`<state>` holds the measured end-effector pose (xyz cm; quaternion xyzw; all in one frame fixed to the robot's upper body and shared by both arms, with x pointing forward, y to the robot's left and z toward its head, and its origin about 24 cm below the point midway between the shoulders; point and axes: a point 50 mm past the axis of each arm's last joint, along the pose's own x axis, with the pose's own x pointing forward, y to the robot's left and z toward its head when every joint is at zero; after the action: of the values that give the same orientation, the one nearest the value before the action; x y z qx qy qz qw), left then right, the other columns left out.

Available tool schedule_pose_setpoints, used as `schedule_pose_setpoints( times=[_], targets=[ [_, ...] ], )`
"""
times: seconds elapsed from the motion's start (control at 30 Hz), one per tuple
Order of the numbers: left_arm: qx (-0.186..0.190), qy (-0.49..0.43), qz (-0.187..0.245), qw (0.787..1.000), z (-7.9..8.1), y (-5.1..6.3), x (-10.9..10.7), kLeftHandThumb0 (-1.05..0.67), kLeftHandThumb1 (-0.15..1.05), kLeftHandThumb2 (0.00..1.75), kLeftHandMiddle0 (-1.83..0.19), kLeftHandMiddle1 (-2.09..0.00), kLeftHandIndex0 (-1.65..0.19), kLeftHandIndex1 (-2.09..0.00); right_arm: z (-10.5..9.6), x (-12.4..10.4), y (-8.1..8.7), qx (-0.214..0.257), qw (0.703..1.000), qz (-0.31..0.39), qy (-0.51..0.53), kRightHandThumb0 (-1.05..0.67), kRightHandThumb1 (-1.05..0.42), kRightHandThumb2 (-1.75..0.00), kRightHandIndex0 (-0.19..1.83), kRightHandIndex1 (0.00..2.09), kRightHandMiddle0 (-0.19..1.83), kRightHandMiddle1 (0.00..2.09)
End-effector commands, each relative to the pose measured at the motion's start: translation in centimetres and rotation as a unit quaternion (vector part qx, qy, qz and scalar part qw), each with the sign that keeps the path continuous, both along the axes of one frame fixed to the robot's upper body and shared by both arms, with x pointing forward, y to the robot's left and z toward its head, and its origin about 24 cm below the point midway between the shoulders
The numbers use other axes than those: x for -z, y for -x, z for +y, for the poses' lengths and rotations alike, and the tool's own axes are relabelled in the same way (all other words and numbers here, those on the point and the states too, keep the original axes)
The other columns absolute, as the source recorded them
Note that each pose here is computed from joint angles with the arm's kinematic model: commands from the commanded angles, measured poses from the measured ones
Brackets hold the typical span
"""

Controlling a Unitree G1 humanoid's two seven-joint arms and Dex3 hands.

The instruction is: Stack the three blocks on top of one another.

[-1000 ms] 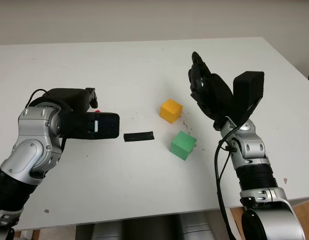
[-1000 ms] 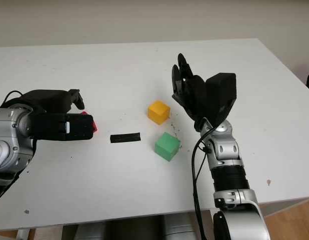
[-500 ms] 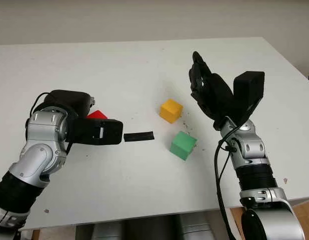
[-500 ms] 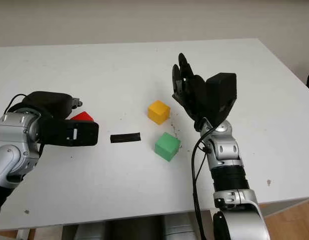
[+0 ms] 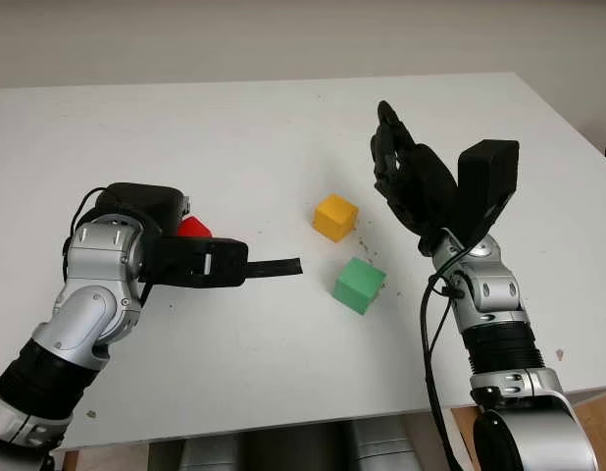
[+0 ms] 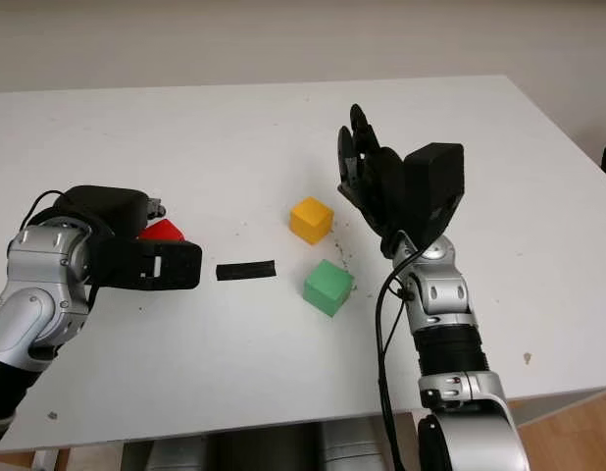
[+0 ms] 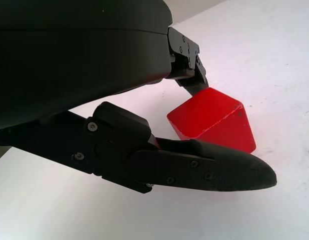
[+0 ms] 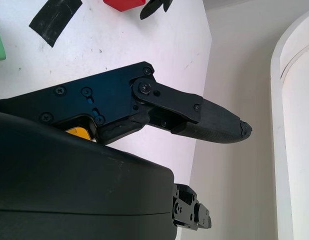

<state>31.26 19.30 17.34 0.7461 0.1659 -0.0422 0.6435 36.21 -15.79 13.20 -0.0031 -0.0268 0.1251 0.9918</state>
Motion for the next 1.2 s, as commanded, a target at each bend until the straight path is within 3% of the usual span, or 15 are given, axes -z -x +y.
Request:
schedule_pose_setpoints(
  times=[0.0, 0.1, 0.23, 0.5, 0.73, 0.87, 1.17],
  targets=[
    [-0.007, 0.000, -0.004, 1.000, 0.3, 0.1, 0.3, -0.99, 1.05, 0.25, -0.25, -0.08, 0.03, -1.08, -0.2, -0.4, 0.1, 0.001, 1.000, -0.013, -0.001, -0.73, -1.05, -0.75, -0.19, 0.00, -0.19, 0.00],
    [-0.009, 0.002, -0.013, 1.000, 0.4, 0.1, 0.5, -0.94, 1.05, 0.19, -0.26, -0.07, 0.05, -1.01, -0.2, -0.4, 0.1, 0.004, 1.000, -0.014, -0.001, -0.73, -1.05, -0.75, -0.19, 0.00, -0.19, 0.00],
    [-0.012, 0.002, -0.027, 1.000, 0.5, 0.0, 0.7, -0.68, 1.02, 0.07, -0.31, -0.07, -0.10, -1.03, -0.1, -0.5, 0.1, 0.003, 1.000, -0.013, 0.000, -0.74, -1.05, -0.75, -0.19, 0.00, -0.19, 0.00],
    [-0.008, -0.004, -0.050, 0.999, 0.5, 0.0, 0.8, -0.43, 0.99, 0.05, -0.38, -0.08, -0.20, -1.06, -0.2, -0.6, 0.2, 0.001, 1.000, -0.014, -0.001, -0.73, -1.05, -0.76, -0.19, 0.00, -0.19, 0.00],
    [0.005, -0.023, -0.048, 0.999, 0.3, 0.1, 0.9, -0.42, 0.95, 0.05, -0.46, -0.08, -0.22, -1.27, -0.3, -0.5, 0.3, 0.001, 1.000, -0.014, 0.000, -0.73, -1.05, -0.76, -0.19, 0.00, -0.19, 0.00],
    [0.017, -0.021, -0.055, 0.998, 0.0, 0.2, 0.6, -0.43, 0.95, 0.05, -0.48, -0.07, -0.22, -1.27, -0.3, -0.5, 0.3, 0.002, 1.000, -0.014, 0.001, -0.73, -1.05, -0.76, -0.19, 0.00, -0.19, 0.00],
    [0.083, 0.028, -0.107, 0.990, -0.4, 0.6, -0.3, -0.42, 0.99, 0.06, -0.56, -0.11, -0.29, -1.34, -0.2, -0.3, 0.2, 0.004, 1.000, -0.013, -0.003, -0.74, -1.05, -0.75, -0.19, 0.00, -0.19, 0.00]
  ],
)
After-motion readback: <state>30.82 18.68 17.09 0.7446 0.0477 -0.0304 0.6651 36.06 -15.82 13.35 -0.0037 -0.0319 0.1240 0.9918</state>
